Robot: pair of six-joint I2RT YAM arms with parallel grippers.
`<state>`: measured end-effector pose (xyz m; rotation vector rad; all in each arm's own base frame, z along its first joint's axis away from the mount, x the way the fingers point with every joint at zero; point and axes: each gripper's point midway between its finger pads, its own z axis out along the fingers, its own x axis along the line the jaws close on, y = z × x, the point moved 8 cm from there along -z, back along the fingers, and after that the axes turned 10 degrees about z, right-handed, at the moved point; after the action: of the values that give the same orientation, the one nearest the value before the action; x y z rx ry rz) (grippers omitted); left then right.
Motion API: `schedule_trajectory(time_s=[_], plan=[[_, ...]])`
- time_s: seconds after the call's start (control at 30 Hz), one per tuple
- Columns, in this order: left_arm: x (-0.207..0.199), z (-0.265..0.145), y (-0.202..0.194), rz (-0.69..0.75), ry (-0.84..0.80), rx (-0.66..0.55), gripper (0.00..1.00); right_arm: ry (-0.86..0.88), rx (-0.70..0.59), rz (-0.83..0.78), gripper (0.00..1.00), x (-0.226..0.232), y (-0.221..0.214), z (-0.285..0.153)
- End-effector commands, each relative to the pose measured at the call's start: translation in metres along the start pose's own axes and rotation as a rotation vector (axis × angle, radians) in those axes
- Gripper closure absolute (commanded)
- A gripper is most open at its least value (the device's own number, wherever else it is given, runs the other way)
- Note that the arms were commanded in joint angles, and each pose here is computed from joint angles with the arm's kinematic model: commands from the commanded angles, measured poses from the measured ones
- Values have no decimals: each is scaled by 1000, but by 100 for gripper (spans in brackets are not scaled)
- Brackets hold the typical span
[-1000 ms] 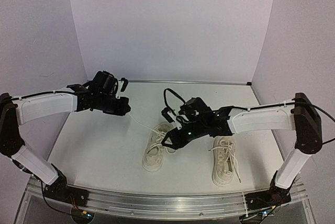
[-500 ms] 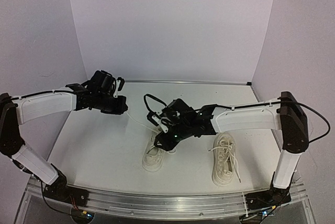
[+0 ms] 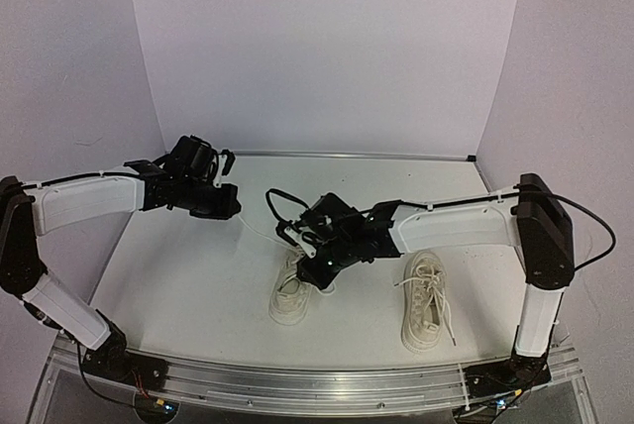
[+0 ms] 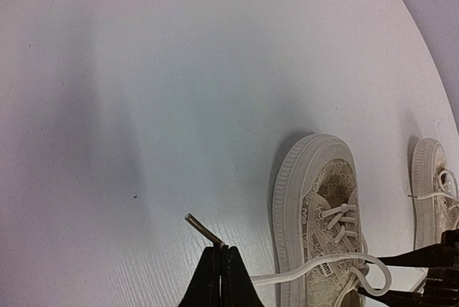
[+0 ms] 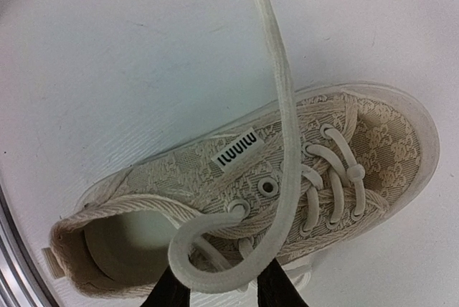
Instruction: Tie the shoes
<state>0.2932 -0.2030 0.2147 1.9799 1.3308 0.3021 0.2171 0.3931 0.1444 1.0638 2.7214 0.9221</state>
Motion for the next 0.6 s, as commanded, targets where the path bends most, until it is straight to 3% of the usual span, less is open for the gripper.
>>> schedule_trajectory(time_s=[0.0, 0.17, 0.57], plan=[[-1, -7, 10, -7, -20, -52, 100, -12, -6, -60, 79, 7, 6, -1], [-1, -7, 10, -9, -22, -50, 100, -14, -11, -61, 99, 7, 8, -6], [1, -6, 12, -9, -16, -46, 100, -86, -125, 42, 100, -6, 14, -58]])
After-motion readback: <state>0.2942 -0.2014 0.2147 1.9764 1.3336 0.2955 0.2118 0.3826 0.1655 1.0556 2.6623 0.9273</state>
